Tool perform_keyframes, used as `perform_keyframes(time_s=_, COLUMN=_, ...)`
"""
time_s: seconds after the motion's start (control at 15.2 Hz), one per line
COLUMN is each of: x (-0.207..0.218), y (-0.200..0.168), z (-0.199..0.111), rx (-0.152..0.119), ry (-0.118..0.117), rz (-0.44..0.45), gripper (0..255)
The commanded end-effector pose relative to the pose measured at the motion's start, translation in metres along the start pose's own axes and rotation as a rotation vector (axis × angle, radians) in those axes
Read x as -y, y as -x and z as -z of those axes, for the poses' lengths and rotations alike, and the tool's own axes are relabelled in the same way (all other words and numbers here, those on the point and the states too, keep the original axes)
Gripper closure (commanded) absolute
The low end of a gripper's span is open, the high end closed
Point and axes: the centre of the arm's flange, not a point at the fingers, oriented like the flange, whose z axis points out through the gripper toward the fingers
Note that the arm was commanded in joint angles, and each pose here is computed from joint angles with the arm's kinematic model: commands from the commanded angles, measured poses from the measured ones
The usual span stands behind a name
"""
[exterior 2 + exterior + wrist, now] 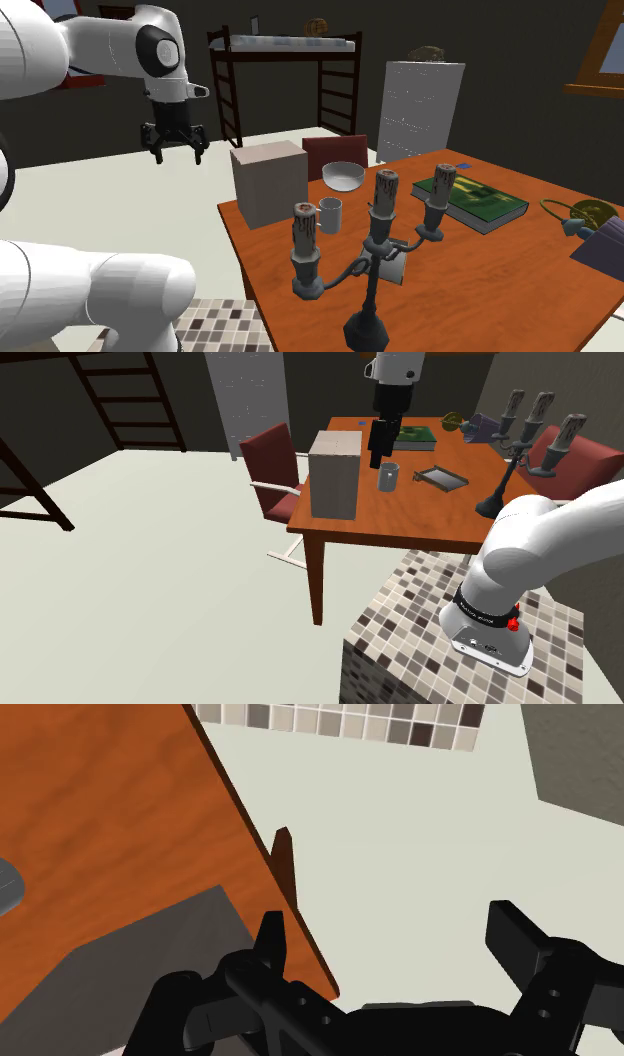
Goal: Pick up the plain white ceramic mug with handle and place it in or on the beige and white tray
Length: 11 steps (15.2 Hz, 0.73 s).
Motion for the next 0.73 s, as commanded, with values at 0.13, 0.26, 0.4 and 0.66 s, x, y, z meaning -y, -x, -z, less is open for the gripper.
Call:
perform_keyframes(time_s=0.13, x=-0.024, y=-0.008, z=-0.009, rx=0.004, ry=0.002, rz=-0.016, gripper=0)
perform_keyframes(time_s=0.26, x=-0.047, y=-0.015, z=-0.017, rx=0.008, ry=0.004, rz=-0.032, gripper=0)
perform_keyframes(time_s=0.4, x=-0.071, y=-0.022, z=-0.026, rx=0.012, ry=0.007, rz=-0.048, gripper=0)
perform_keyframes(time_s=0.66, x=-0.119, y=-0.034, z=-0.043, rx=0.02, ry=0.011, rz=-0.08, gripper=0)
